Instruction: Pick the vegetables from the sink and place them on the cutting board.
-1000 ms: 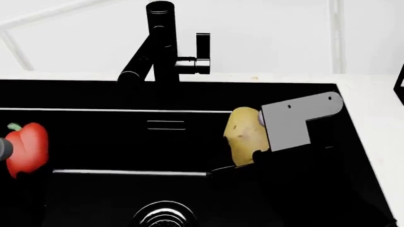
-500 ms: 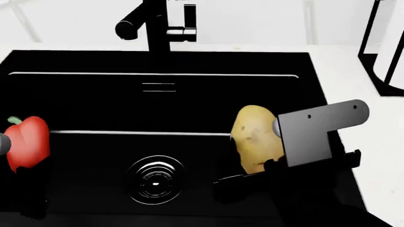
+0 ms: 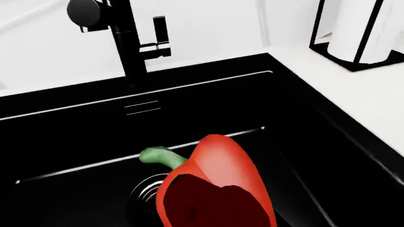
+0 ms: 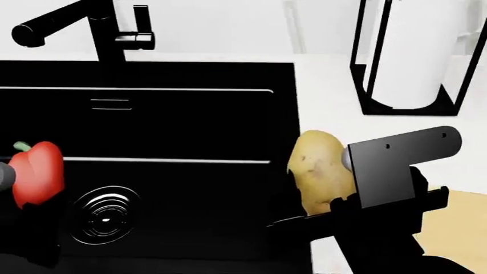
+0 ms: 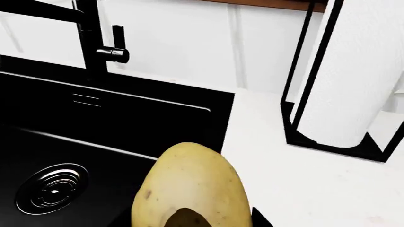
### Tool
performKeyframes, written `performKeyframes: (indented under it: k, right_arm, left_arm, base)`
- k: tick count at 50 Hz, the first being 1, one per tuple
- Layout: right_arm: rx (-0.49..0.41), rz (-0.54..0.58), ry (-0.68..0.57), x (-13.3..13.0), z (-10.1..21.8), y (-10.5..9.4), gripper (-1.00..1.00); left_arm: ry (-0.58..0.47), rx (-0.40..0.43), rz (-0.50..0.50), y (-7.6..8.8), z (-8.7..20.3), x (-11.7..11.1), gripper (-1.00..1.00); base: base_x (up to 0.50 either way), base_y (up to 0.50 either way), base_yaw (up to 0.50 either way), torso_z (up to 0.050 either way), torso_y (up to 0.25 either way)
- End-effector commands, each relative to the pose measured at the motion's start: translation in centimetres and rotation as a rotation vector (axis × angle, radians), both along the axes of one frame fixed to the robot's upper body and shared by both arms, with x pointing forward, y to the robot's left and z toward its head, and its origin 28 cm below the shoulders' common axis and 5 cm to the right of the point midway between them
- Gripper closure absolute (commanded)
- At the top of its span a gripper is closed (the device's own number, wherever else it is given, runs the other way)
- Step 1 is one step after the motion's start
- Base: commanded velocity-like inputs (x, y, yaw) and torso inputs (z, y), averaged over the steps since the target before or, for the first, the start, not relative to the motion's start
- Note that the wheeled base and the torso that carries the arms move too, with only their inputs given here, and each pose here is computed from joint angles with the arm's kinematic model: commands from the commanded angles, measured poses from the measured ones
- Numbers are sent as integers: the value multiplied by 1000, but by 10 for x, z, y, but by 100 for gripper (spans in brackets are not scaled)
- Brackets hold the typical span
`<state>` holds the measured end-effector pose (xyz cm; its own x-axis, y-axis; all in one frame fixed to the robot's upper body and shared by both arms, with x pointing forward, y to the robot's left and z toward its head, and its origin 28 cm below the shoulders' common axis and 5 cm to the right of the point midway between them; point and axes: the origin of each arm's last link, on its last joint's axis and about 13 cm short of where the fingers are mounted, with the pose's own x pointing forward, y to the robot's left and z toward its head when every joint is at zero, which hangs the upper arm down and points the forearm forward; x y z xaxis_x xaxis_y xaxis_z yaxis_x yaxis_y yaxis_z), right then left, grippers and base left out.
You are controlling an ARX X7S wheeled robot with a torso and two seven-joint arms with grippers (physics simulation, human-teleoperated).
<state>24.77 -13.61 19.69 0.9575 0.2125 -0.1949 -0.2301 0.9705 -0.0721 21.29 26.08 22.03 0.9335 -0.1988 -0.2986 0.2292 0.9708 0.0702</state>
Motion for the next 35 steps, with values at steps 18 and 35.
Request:
performKeyframes:
  k: [18, 35]
  right_arm:
    - [-5, 4, 17, -5, 2, -7, 100]
    - [-9, 15, 35, -6, -1, -5, 100]
  left_arm:
    - [-9, -37, -21, -5, -1, 1, 100]
    - [-16, -37, -31, -5, 2, -3, 100]
  base:
    - [0, -500, 0, 0, 0]
    - [0, -500, 0, 0, 0]
